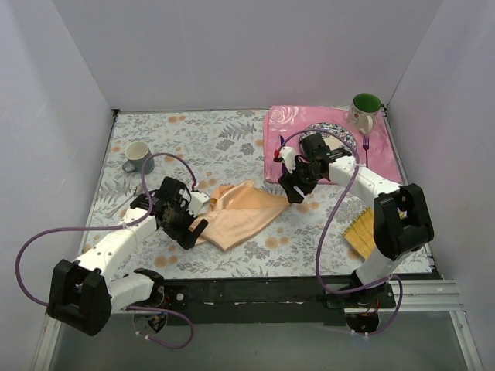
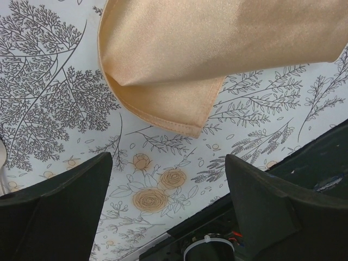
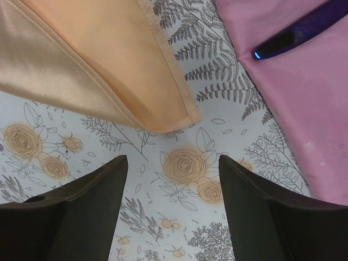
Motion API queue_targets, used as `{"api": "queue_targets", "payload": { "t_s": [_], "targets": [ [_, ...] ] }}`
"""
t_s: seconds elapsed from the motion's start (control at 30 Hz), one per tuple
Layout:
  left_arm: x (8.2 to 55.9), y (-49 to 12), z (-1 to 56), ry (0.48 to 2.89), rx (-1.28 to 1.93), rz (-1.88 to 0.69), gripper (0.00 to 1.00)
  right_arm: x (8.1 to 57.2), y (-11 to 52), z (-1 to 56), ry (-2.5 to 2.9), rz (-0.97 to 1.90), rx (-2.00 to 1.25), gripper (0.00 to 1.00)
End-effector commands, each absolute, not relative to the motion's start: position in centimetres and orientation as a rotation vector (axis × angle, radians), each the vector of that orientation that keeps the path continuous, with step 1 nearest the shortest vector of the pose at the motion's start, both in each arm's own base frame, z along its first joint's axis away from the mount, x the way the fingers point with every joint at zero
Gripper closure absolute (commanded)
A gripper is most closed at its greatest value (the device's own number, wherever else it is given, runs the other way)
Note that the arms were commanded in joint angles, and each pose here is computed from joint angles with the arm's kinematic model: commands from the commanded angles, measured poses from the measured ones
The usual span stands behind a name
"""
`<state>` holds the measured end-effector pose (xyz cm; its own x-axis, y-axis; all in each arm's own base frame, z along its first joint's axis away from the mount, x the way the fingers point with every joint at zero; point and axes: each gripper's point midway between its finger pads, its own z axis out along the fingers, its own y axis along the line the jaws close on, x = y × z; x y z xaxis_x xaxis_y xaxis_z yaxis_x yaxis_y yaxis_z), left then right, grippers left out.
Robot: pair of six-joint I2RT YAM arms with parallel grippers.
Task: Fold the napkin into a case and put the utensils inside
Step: Pick up the crumpled napkin from the center of the board.
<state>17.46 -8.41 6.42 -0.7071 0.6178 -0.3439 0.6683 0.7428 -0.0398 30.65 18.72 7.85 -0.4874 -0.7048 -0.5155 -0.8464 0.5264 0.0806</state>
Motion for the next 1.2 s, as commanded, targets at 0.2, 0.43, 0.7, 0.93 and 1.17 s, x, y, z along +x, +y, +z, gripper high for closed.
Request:
{"api": "queue_targets", "payload": {
  "t_s": [0.2, 0.43, 0.7, 0.93, 1.17],
  "targets": [
    [18.7, -8.4, 5.6, 2.62, 0.964, -0.195, 0.18, 32.0, 21.0, 5.9, 2.367, 0.4, -1.242, 0.27],
    [18.8, -8.7, 4.9, 2.631, 0.984, -0.212, 0.21, 31.4, 21.6, 5.0, 2.383, 0.397, -1.263, 0.27],
    [18.8, -8.9, 3.7, 2.637, 1.052, -0.222, 0.29, 30.6, 21.7, 3.5, 2.385, 0.381, -1.287, 0.34],
    [18.7, -9.0, 2.8, 2.654, 1.057, -0.228, 0.36, 30.3, 21.5, 2.7, 2.397, 0.367, -1.299, 0.42],
    [20.4, -9.1, 2.0, 2.672, 0.97, -0.177, 0.67, 26.4, 21.1, 3.0, 2.363, 0.511, -1.411, 0.59]
  ]
}}
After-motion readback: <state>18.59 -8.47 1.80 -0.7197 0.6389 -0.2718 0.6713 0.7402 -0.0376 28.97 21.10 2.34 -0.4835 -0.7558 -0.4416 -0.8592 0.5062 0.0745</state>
